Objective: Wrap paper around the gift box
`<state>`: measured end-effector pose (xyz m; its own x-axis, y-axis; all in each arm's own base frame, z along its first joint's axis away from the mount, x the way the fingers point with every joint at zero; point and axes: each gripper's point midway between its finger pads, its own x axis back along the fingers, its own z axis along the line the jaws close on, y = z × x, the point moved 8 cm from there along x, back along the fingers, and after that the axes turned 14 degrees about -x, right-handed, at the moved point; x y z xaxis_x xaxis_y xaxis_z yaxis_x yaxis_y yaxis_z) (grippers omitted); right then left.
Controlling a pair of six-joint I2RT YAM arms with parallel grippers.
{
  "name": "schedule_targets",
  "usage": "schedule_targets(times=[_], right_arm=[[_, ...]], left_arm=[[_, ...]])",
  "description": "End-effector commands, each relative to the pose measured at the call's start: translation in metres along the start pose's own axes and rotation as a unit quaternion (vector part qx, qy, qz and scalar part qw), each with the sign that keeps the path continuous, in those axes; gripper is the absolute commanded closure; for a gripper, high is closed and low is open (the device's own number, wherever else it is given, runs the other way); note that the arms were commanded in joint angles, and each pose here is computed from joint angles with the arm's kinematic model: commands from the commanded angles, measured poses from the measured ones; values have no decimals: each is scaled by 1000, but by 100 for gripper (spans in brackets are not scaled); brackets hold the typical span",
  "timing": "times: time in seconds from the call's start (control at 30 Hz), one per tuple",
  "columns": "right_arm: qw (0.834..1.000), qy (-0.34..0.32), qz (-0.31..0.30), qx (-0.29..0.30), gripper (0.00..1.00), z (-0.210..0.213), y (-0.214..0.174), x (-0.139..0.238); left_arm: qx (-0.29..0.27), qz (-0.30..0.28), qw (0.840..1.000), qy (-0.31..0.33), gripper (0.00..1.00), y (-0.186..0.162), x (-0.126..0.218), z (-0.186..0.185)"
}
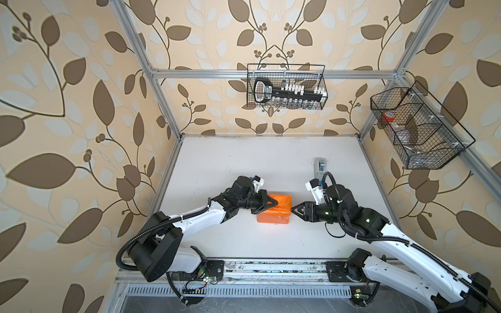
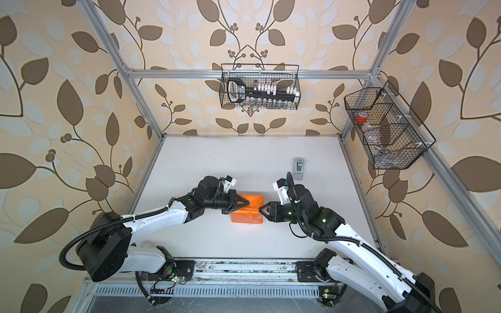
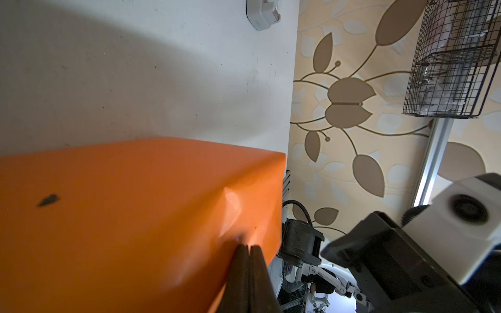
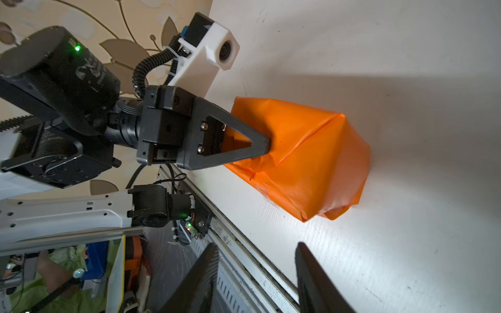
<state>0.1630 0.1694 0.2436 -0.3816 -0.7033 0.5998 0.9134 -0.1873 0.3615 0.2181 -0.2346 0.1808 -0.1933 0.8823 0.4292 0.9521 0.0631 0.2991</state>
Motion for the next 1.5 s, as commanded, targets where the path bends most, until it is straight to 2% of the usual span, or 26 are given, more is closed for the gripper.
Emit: schedule_targets(times=[0.0,0.27,0.37,0.53,0.63,0.83,1.03,1.47], right_arm=[[989,-52,52,125,58,1,-4,-9],[964,-26,44,259,56,20,5,-15],[961,-8,57,272,54,19,11,-18],[950,-11,84,301,57,16,10,-32],[948,4,95,302,57,17,9,-36],[946,-19,115,302,60,9,9,-48],[947,-6,110,301,61,11,12,-51],[946,13,134,295,77,13,12,-63]], left_arm=[[47,43,995,81,100,-24,-2,34],[52,44,994,89,100,-25,-2,36],[52,44,994,89,100,-24,-2,35],[52,45,994,90,100,-24,-2,35],[52,47,993,90,100,-24,-3,36],[51,49,994,88,100,-25,-3,37],[51,50,994,86,100,-25,-5,37],[54,51,994,86,100,-27,-5,40]])
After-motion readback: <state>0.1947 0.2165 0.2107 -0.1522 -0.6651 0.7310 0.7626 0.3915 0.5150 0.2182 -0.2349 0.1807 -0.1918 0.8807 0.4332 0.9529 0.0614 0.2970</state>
